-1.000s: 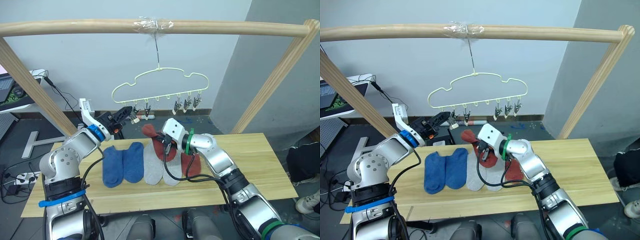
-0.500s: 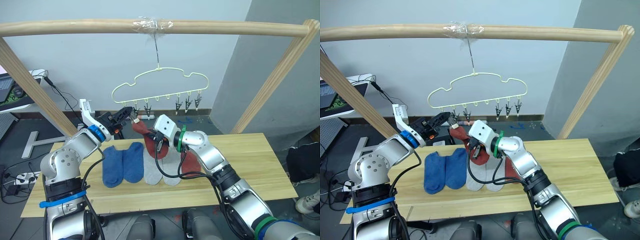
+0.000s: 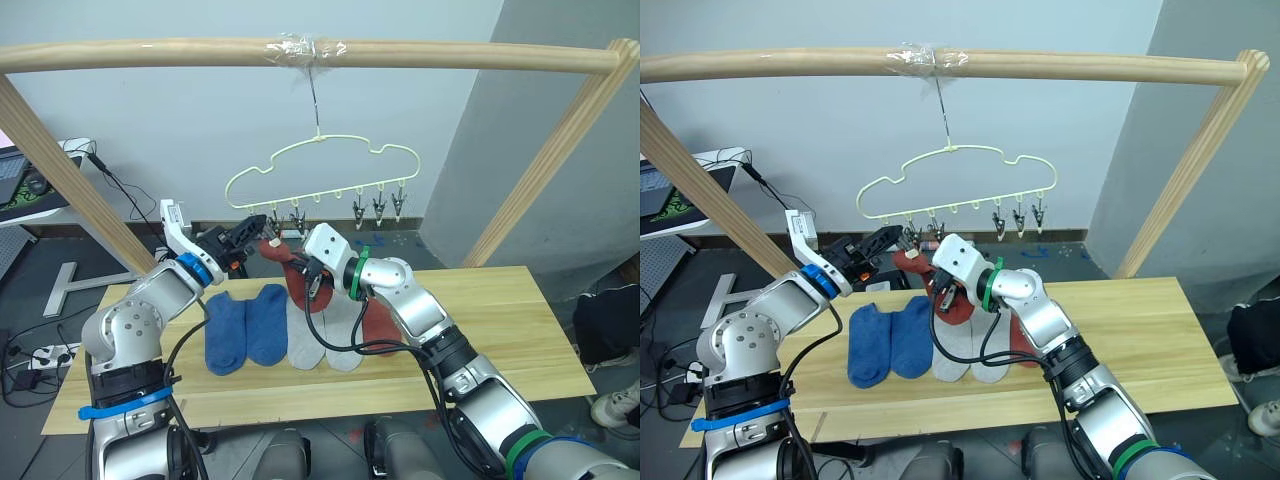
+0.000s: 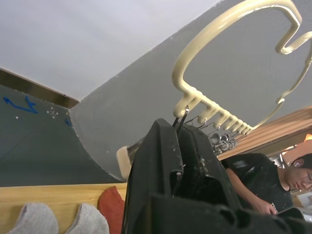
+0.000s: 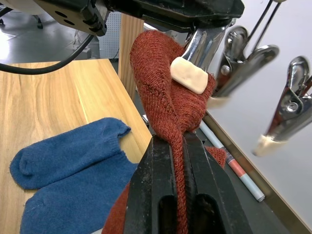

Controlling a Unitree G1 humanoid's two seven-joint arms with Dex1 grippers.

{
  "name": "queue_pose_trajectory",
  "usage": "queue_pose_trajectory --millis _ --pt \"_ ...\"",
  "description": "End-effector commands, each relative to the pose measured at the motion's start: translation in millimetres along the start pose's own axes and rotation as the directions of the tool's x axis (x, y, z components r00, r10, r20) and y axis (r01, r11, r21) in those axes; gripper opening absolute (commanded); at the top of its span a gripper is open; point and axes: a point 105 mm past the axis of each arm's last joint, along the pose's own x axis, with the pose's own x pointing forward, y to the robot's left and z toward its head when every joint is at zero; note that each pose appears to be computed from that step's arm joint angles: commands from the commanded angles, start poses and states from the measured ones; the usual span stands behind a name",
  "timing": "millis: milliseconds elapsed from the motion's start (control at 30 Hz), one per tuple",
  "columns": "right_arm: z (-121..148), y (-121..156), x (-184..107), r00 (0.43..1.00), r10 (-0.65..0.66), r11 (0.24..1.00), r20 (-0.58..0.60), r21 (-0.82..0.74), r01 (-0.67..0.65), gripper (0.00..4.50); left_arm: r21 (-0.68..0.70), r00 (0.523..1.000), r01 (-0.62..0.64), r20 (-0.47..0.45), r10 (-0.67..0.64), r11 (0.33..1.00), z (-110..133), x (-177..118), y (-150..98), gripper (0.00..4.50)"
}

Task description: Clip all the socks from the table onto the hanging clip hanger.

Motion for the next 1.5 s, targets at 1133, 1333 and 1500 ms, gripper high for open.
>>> queue_pose_trajectory --millis 1133,1333,1500 --pt "1 -6 -27 0.997 -0.045 0.951 0.067 0.309 0.022 4.49 0.209 0.995 0.012 -0.103 0.01 0.978 -23 -29 -3 4.5" --pt "5 -24 -73 0.991 -0.075 0.944 0.114 0.33 0.033 4.5 0.406 1.0 0.015 0.002 -0.017 0.914 -27 -8 -25 4.12" --pt "27 -31 -99 0.979 -0.065 0.943 0.192 0.332 -0.002 4.5 0.463 0.996 -0.034 0.09 -0.009 0.885 -29 6 -34 2.72"
